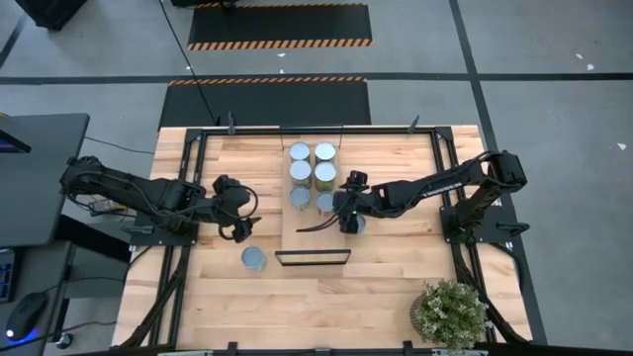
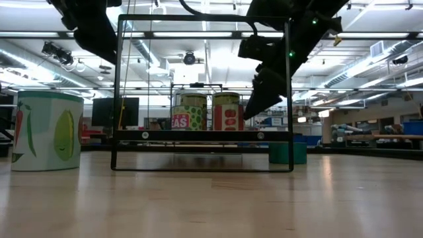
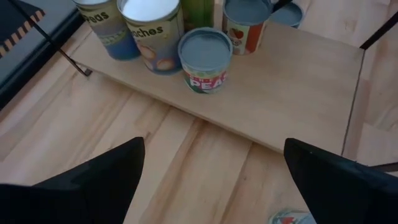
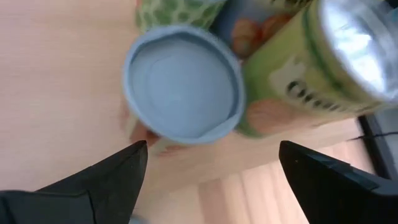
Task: Pick and place cans onto a shelf
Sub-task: Put the canned tomato onto the shelf, then put the canned tuna onto the shelf
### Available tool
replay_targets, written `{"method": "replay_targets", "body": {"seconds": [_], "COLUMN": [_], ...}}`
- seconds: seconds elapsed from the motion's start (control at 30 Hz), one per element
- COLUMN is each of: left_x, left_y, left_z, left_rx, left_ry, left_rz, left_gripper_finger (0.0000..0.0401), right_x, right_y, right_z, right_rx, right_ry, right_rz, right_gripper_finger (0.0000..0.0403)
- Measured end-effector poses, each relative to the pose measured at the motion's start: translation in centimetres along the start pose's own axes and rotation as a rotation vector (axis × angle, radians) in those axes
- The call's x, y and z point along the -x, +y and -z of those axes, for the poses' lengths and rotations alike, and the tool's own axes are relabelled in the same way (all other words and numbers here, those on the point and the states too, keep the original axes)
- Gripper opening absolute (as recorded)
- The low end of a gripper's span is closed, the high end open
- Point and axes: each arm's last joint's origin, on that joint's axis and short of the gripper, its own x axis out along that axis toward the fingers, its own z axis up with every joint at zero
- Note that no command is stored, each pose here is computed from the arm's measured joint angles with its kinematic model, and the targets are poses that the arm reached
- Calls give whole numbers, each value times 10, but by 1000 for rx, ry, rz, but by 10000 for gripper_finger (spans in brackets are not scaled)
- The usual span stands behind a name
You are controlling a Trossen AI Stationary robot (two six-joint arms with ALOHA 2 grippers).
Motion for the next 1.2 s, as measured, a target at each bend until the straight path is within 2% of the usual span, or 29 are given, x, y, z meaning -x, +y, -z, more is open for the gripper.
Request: {"method": "replay_targets", "body": {"seconds": [0.17, 0.3, 0.47, 0.6, 0.73, 1.0, 1.2], "left_x": [0, 0, 0, 0, 0, 0, 0], "left_y": [0, 0, 0, 0, 0, 0, 0], "left_z": [0, 0, 0, 0, 0, 0, 0], "left_rx": [-4, 4, 1, -5, -4, -2, -8], "left_ry": [-9, -6, -3, -4, -3, -3, -4], "left_rz": [-13, -10, -5, -5, -5, -5, -5], "left_gripper_finger": [389, 389, 389, 389, 389, 389, 389], "right_x": [-3, -3, 18, 37, 37, 27, 27], "right_y": [-6, -7, -5, -9, -7, 6, 12], "right_z": [-5, -2, 5, 10, 21, 41, 47], "right_rx": [-16, -5, 15, 19, 6, 17, 94], "right_ry": [-42, -13, 44, 80, 98, 88, 63], "right_rz": [22, 18, -8, -148, -282, -357, -332], "right_gripper_finger": [372, 372, 372, 372, 372, 383, 398]}}
